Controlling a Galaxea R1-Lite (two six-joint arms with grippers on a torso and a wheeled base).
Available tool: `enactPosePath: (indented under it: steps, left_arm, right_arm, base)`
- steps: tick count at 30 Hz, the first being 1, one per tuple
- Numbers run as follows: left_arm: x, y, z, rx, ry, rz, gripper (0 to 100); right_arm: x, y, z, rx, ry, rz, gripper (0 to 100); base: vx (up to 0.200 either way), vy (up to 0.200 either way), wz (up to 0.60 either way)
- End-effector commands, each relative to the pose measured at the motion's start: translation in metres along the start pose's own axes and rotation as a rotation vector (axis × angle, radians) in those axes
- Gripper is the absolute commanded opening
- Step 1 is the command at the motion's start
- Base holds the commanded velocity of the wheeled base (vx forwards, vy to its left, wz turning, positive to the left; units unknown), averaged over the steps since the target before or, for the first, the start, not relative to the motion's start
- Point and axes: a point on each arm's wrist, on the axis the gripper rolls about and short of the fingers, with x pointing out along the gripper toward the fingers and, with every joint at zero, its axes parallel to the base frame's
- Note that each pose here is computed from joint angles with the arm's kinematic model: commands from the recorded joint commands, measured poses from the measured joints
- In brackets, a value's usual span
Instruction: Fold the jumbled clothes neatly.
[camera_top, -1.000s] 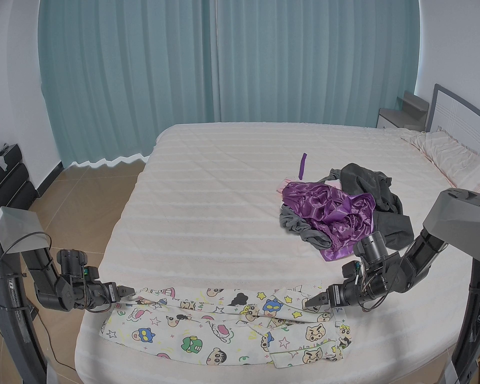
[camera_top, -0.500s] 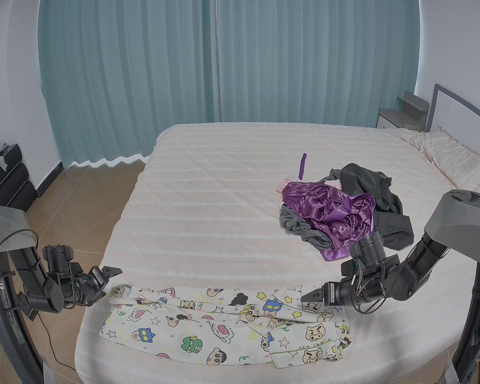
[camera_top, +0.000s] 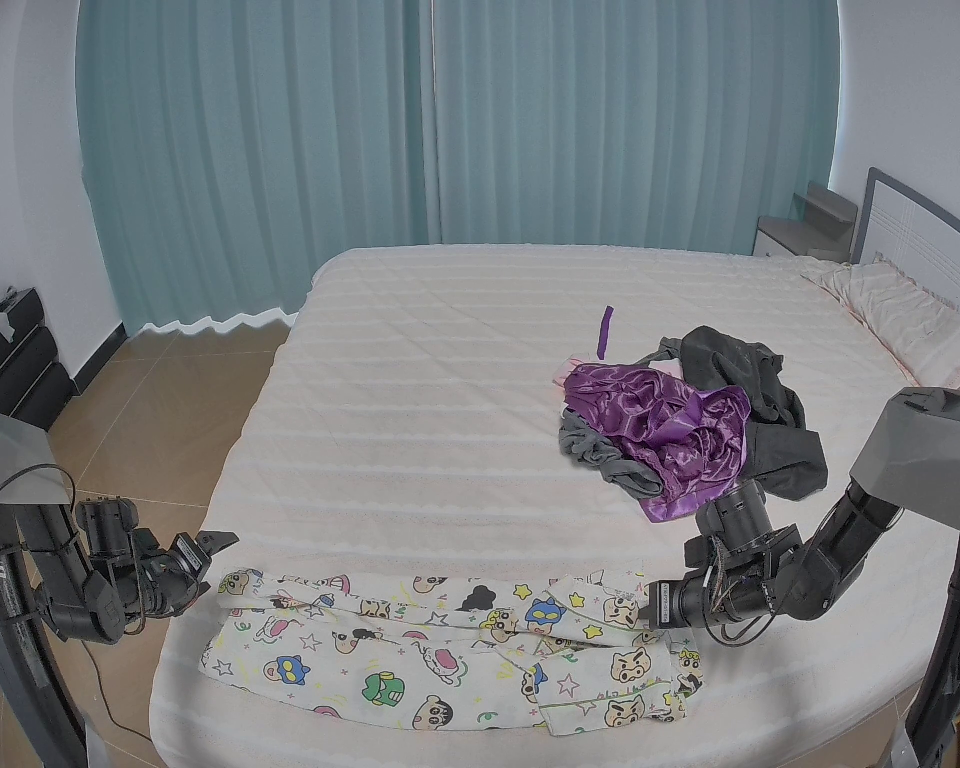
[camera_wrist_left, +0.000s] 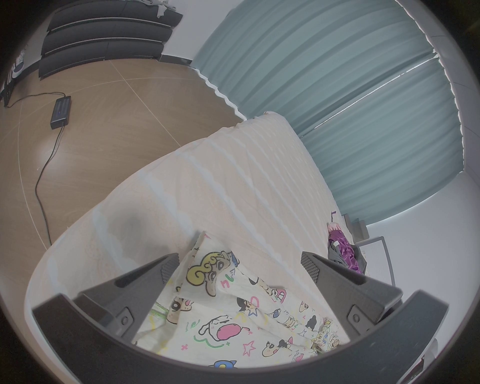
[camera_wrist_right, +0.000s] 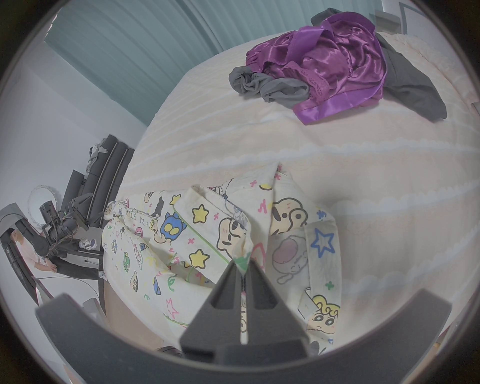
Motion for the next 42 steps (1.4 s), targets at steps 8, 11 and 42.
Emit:
enactPosePath:
  steps: [8,11,42]
  left_arm:
    - [0.001,0.002,-0.002,-0.006,0.008,0.009,100]
    - [0.001,0.002,-0.002,-0.006,0.008,0.009,100]
    - [0.001,0.002,-0.002,-0.003,0.010,0.008,100]
  right_arm:
    - [-0.026,0.024,0.005,-0.067,-0.123,0.078,0]
    - [-0.024,0.028,0.011,-0.089,-0.189,0.111,0]
    - [0.036,0.002,0.049,-0.017,-0.241,-0.022,100]
  base:
    - [0.000,0.000,0.00]
    - [0.000,0.000,0.00]
    - [0.000,0.000,0.00]
